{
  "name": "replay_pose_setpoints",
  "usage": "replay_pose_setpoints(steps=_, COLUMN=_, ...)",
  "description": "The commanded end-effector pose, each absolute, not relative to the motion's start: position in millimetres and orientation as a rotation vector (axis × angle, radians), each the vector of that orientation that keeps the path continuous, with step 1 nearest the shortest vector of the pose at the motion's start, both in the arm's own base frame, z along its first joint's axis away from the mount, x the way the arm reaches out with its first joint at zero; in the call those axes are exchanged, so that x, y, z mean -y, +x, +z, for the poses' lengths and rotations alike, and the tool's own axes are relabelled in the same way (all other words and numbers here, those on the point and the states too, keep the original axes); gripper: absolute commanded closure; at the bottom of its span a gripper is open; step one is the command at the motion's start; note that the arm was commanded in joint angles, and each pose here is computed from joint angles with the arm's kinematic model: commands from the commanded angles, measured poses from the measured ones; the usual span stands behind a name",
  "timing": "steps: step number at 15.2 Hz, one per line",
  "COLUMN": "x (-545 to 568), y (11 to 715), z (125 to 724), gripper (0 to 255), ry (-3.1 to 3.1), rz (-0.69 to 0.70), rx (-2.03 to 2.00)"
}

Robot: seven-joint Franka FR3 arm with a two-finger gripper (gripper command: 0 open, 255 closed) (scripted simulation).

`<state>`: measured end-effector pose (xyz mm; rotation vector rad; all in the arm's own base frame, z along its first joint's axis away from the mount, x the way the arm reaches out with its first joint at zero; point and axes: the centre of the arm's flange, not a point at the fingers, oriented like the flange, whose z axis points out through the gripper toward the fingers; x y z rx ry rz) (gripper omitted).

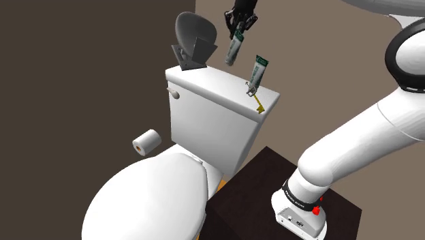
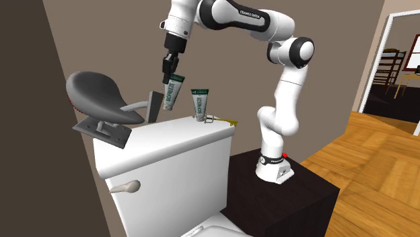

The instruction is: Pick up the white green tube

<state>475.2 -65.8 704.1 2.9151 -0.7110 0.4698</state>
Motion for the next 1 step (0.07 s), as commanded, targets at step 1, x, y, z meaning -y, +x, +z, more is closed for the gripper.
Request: replay_pose_setpoints(steps=1, x=65.4, y=474.8, z=707.1, gripper=255, ry=2.915, rz=0.470, rx=0.711)
